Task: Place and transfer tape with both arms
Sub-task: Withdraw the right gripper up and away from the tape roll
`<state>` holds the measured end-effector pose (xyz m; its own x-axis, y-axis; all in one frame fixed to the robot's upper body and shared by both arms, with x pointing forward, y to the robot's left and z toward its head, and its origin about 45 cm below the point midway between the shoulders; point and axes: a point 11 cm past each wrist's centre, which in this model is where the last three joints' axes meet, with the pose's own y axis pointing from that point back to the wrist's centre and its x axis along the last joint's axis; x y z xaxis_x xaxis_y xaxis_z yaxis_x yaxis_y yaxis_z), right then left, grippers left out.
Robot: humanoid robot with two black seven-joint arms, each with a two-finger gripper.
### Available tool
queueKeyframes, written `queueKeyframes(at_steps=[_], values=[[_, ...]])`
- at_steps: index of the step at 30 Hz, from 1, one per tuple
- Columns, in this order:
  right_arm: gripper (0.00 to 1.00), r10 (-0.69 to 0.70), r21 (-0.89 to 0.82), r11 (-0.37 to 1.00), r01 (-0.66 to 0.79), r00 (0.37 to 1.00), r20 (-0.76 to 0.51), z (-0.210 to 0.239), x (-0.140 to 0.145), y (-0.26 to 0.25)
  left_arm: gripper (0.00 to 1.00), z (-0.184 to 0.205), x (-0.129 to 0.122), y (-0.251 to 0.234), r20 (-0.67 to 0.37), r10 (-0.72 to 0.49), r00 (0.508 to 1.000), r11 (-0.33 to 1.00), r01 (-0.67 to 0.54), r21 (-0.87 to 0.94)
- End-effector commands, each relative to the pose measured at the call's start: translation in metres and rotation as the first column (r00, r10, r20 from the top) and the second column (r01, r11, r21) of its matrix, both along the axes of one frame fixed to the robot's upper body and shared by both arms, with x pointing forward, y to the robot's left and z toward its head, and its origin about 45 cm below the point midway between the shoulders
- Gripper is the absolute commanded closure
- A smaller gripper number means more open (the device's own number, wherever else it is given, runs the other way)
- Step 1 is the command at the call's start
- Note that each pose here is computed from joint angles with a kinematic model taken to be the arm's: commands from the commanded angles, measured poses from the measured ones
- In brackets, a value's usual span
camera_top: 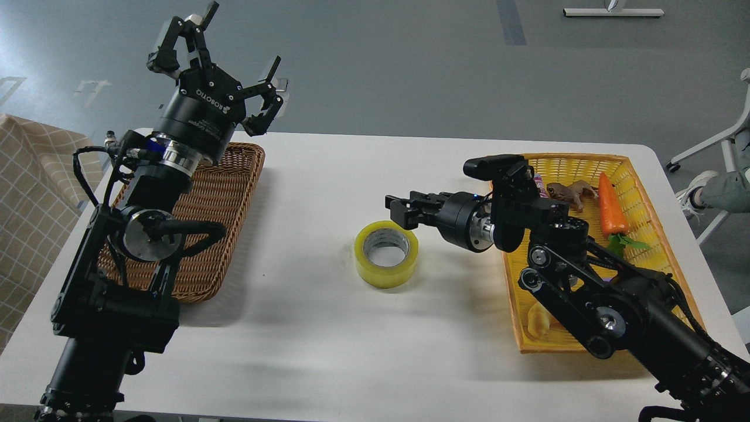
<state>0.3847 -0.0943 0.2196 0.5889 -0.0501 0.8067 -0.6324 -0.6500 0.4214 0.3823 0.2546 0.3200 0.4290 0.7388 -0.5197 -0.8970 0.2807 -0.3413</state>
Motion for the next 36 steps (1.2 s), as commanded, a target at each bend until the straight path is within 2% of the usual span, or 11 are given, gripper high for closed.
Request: queueKeyframes(at_steps=[1,9,13,15,17,21,24,25,28,32,36], values=[[0.02,-0.086,0.106,0.991,0.08,0.995,0.059,0.039,0.02,-0.02,0.02,0.002,0.0,0.006,0.005,0.006,1.0,1.0,-0.006,0.017],[0.0,-0.251,0.295,0.934,0.199,0.956,0.152,0.095,0.037,-0.066,0.02,0.006,0.002,0.013,0.008,0.01,1.0,0.999,-0.01,0.041],[0.0,-0.28,0.499,0.844,0.198,0.955,0.093,0.124,0.036,-0.077,0.02,0.007,0.003,0.016,0.009,0.017,1.0,0.999,-0.017,0.043],[0.0,-0.228,0.709,0.68,0.185,0.973,-0.036,0.141,0.032,-0.083,0.02,0.008,0.004,0.016,0.018,0.023,1.0,0.999,-0.023,0.034],[0.0,-0.153,0.816,0.55,0.175,0.982,-0.108,0.15,0.024,-0.086,0.02,0.016,0.003,0.022,0.066,0.057,0.996,0.998,-0.057,0.008],[0.0,-0.022,0.93,0.334,0.152,0.988,-0.154,0.172,0.011,-0.092,0.02,0.027,0.0,0.026,0.156,0.105,0.982,0.994,-0.1,-0.038],[0.0,0.03,0.969,0.174,0.173,0.983,-0.181,0.179,0.01,-0.108,0.02,0.03,-0.001,0.024,0.164,0.097,0.982,0.995,-0.094,-0.027],[0.0,0.03,0.969,0.174,0.174,0.983,-0.181,0.179,0.01,-0.108,0.02,0.03,-0.001,0.024,0.164,0.097,0.982,0.995,-0.094,-0.027],[0.0,0.053,0.979,0.031,0.201,0.978,-0.202,0.184,0.012,-0.115,0.02,0.029,-0.003,0.02,0.178,0.073,0.981,0.997,-0.069,-0.028],[0.0,0.059,0.977,0.002,0.215,0.975,-0.214,0.182,0.011,-0.117,0.02,0.037,-0.011,0.01,0.237,0.011,0.971,1.0,-0.004,-0.031],[0.0,0.06,0.976,0.004,0.219,0.974,-0.218,0.18,0.01,-0.117,0.02,0.039,-0.011,0.01,0.247,0.005,0.969,1.0,-0.001,-0.017]])
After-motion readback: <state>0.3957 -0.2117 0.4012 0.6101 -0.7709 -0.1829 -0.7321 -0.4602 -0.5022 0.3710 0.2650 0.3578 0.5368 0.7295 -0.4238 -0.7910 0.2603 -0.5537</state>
